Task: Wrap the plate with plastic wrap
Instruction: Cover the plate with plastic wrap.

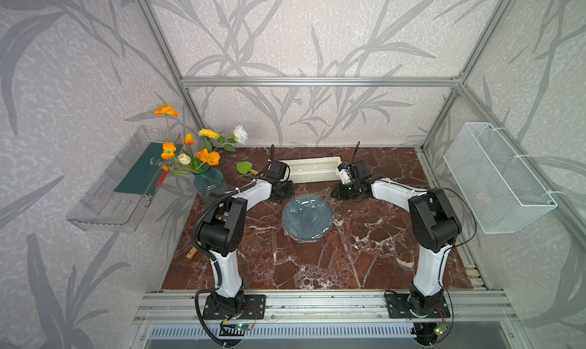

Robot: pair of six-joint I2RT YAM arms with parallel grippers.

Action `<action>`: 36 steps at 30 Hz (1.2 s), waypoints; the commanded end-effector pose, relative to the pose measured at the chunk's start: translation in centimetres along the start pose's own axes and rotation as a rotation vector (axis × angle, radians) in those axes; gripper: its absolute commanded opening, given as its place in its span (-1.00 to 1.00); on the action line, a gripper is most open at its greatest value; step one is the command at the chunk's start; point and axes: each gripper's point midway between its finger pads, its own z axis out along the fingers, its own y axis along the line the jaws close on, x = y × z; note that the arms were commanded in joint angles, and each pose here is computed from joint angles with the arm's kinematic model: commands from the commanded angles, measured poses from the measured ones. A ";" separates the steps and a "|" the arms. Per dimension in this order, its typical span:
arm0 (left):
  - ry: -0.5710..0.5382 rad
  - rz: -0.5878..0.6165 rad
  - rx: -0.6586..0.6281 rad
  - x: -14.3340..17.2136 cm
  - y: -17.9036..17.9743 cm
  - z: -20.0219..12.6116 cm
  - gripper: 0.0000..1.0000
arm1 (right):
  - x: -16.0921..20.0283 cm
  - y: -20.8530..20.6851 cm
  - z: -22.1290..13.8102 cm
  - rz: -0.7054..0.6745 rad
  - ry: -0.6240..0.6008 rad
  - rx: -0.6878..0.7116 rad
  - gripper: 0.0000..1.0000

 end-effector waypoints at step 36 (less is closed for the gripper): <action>-0.033 -0.234 0.271 -0.2 0.3 -3.0 0.15 | -0.6 -1.1 4.5 0.002 -0.043 -0.061 -0.93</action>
